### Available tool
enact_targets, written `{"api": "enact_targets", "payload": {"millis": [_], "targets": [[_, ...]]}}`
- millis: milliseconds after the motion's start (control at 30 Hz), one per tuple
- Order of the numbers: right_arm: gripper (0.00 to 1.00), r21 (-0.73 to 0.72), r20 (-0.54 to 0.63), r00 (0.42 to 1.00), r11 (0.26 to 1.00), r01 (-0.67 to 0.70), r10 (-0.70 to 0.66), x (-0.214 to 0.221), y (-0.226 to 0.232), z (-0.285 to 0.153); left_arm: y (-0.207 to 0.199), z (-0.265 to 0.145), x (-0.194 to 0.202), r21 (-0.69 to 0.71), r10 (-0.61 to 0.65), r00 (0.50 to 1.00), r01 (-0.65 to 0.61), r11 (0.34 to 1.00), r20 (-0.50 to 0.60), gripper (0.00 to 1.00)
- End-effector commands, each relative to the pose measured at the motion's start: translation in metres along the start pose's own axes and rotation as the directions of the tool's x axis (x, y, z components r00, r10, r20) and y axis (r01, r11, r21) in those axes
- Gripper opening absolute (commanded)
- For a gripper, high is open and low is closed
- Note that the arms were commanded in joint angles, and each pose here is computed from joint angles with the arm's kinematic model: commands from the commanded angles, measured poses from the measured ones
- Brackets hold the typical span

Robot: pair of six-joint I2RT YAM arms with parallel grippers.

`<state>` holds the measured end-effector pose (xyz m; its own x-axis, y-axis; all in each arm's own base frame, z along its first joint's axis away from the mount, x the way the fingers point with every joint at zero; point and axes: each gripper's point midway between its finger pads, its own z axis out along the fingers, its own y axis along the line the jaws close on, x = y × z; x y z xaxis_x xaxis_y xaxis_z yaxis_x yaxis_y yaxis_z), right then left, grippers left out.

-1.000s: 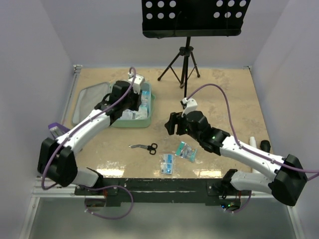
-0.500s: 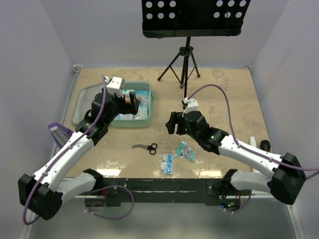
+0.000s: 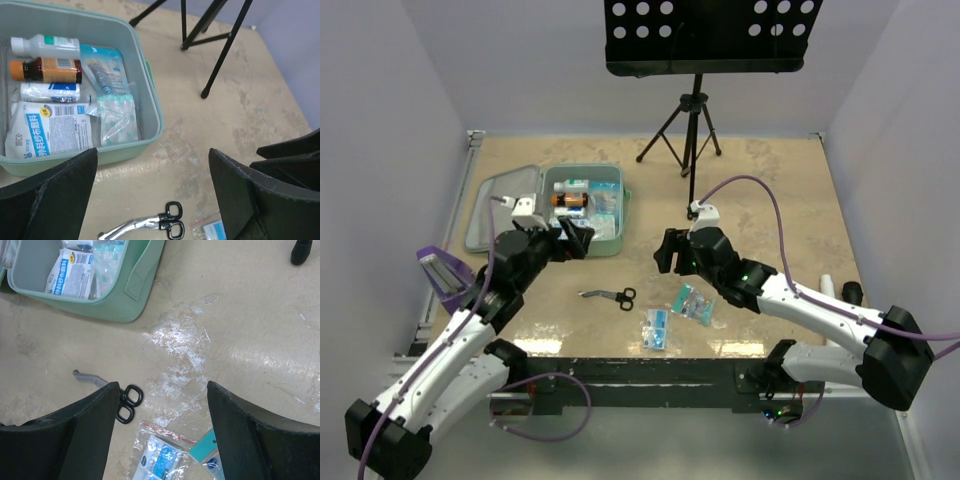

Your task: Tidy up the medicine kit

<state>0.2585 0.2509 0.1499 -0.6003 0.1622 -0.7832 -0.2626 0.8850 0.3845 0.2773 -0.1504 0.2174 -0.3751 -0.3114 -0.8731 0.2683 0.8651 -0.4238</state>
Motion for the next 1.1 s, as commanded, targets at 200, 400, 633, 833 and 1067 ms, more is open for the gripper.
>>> {"api": "enact_targets", "payload": {"millis": [200, 400, 633, 833, 1067], "targets": [[0.75, 0.013, 0.074, 0.997, 1.0, -0.011, 0.01, -0.022, 0.003, -0.005, -0.048, 0.0, 0.068, 0.222, -0.11, 0.957, 0.172, 0.96, -0.267, 1.0], [0.76, 0.021, 0.095, 0.995, 1.0, -0.02, 0.018, -0.028, 0.001, -0.011, -0.09, -0.022, 0.136, 0.296, -0.056, 0.923, 0.179, 0.938, -0.381, 1.0], [0.76, 0.067, 0.075, 0.997, 0.997, -0.035, 0.03, -0.021, -0.009, -0.011, -0.095, -0.018, 0.186, 0.24, 0.142, 0.844, -0.016, 0.971, -0.517, 0.98], [0.76, 0.076, 0.039, 0.996, 0.994, -0.081, 0.078, -0.002, -0.015, -0.006, -0.094, -0.011, 0.224, 0.195, 0.197, 0.755, -0.093, 0.976, -0.626, 0.77], [0.76, 0.069, 0.043, 0.996, 0.994, -0.086, 0.083, 0.0, -0.017, -0.009, -0.081, -0.005, 0.243, 0.155, 0.221, 0.704, -0.158, 0.975, -0.675, 0.73]]}}
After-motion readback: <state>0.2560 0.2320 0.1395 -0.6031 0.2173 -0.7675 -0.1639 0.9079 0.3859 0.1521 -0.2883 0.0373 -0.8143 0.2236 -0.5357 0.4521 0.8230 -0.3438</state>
